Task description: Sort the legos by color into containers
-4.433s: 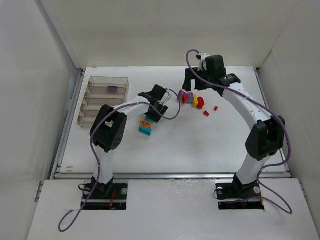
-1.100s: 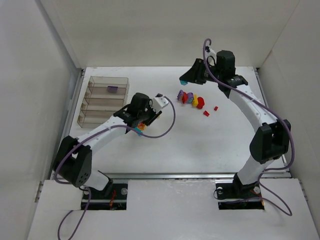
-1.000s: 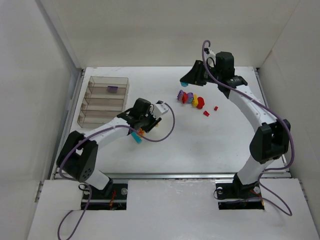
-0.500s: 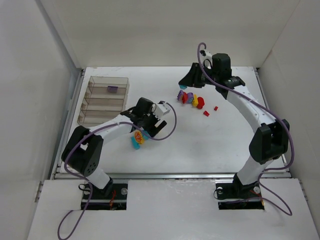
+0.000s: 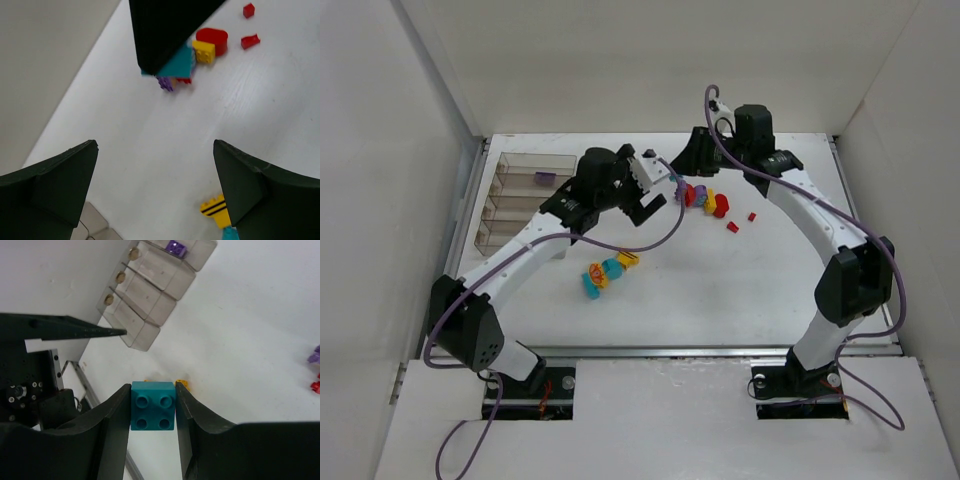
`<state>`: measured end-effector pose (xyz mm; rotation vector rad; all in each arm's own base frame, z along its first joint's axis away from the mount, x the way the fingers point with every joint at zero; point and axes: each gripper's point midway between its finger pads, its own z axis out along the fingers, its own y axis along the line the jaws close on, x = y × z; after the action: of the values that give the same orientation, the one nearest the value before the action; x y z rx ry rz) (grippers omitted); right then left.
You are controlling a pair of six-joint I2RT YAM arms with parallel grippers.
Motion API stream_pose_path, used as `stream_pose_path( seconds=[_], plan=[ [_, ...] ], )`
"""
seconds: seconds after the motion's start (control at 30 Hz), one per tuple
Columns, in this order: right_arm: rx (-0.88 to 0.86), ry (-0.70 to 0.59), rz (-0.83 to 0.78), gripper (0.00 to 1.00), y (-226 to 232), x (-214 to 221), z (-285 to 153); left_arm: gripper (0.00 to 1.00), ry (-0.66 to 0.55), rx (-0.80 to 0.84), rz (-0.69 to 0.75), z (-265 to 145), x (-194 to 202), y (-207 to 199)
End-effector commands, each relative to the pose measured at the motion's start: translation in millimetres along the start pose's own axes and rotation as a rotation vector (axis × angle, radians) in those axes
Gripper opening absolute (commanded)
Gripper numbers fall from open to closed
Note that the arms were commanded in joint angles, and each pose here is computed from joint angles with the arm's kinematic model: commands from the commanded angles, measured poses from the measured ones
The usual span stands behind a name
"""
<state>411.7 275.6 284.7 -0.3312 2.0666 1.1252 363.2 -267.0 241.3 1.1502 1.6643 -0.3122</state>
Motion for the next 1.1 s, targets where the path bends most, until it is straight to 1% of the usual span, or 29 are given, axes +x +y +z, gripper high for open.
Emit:
stream_pose_path(
  seconds=[0.0, 0.07, 0.17, 0.23, 0.37, 0.47, 0.5, 0.53, 0.57, 0.8, 1.0, 1.07],
  plan=[
    [-0.115, -0.036, -0.064, 0.0, 35.0, -19.2, -3.0, 1.0, -0.136, -0.026, 0.08, -4.0, -43.9, 13.2],
    [-0.135, -0.032, -0.074, 0.0, 43.1, -19.3, -2.5, 1.0, -0.187, -0.022, 0.119, -4.3, -59.5, 12.7],
    [-0.145, -0.033, -0.082, 0.0, 49.9, -18.8, -3.8, 1.0, -0.222, -0.02, 0.14, -3.1, -71.9, 12.5],
    [-0.147, -0.014, -0.074, 0.0, 49.6, -10.1, 0.0, 1.0, -0.214, -0.015, 0.129, 0.3, -68.9, 11.4],
    [-0.143, -0.007, -0.068, 0.0, 47.4, -7.0, 0.9, 1.0, -0.253, 0.003, 0.122, -2.1, -82.9, 7.5],
    [-0.143, -0.007, -0.068, 0.0, 47.4, -7.0, 0.9, 0.91, -0.271, -0.002, 0.091, -5.4, -91.9, 9.7],
    [-0.143, -0.007, -0.068, 0.0, 47.4, -7.0, 0.9, 0.86, -0.271, -0.001, 0.082, -5.4, -91.9, 9.4],
    [-0.143, -0.007, -0.068, 0.0, 47.4, -7.0, 0.9, 0.76, -0.28, -0.004, 0.076, -7.1, -96.4, 10.8],
    [-0.143, -0.007, -0.068, 0.0, 47.4, -7.0, 0.9, 0.74, -0.291, 0.001, 0.072, -8.1, -102.1, 8.0],
    [-0.166, 0.007, -0.071, 0.0, 53.7, -3.0, 1.6, 0.66, -0.286, 0.034, 0.072, -3.8, -100.1, -0.6],
    [-0.166, 0.007, -0.071, 0.0, 53.7, -3.0, 1.6, 0.66, -0.255, 0.04, 0.062, 5.2, -89.9, -1.8],
    [-0.163, 0.014, -0.057, 0.0, 51.9, 0.1, 2.4, 0.62, -0.255, 0.04, 0.062, 5.2, -89.9, -1.8]
  ],
)
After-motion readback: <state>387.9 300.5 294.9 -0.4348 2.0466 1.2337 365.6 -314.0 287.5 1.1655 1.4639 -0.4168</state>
